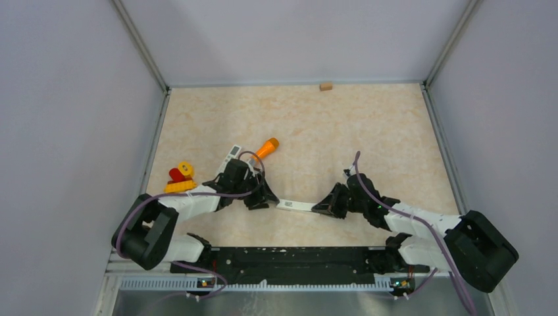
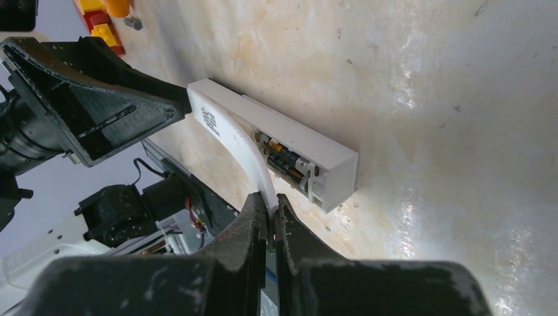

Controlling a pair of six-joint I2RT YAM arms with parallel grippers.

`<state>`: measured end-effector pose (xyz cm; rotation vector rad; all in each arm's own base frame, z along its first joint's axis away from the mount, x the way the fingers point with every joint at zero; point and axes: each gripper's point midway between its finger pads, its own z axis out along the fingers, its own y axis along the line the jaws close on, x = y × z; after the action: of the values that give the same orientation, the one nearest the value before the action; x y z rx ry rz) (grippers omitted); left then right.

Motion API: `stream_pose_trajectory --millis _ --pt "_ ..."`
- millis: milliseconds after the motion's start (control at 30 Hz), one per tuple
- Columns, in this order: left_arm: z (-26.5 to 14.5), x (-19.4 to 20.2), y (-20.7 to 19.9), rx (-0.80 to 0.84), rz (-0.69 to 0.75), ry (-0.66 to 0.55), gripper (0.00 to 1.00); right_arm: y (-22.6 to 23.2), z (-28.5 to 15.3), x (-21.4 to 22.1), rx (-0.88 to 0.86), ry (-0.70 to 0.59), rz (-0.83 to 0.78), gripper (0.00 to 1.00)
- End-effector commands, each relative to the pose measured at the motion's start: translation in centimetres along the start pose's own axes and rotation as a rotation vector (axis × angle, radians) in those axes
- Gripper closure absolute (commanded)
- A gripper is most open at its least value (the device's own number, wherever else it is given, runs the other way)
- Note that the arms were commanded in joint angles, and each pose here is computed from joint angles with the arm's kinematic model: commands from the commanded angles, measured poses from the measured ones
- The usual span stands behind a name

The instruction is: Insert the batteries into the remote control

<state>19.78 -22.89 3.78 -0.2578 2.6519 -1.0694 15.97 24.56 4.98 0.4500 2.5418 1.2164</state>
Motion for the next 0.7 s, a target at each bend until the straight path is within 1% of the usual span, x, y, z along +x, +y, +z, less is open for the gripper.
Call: stream_pose_trajectory --millis 0,233,400,500,600,667 --pt "0.4 -0.7 -0.8 0.023 0.022 -0.027 0.48 -2.7 0.3 0.6 0.110 0.015 -0.031 1.00" --pt "0.9 -0.4 -0.8 0.010 0.033 -0.008 0.48 -3.0 0.1 0.1 0.154 -0.007 -0.035 1.00" --pt "1.3 0.0 -0.7 -0.002 0.048 0.011 0.49 -2.8 0.0 -0.1 0.152 -0.015 -0.034 1.00" --pt "1.8 0.5 0.0 -0.048 0.058 0.032 0.49 -3.1 -0.1 0.1 0.168 -0.005 -0.028 1.00" --pt "2.3 1.1 1.9 -0.141 0.047 0.079 0.53 -3.3 -0.2 0.2 0.175 -0.003 -0.028 1.00" --pt "2.5 1.5 2.6 -0.167 0.047 0.101 0.58 -3.3 -0.3 0.2 0.178 -0.002 -0.026 1.00"
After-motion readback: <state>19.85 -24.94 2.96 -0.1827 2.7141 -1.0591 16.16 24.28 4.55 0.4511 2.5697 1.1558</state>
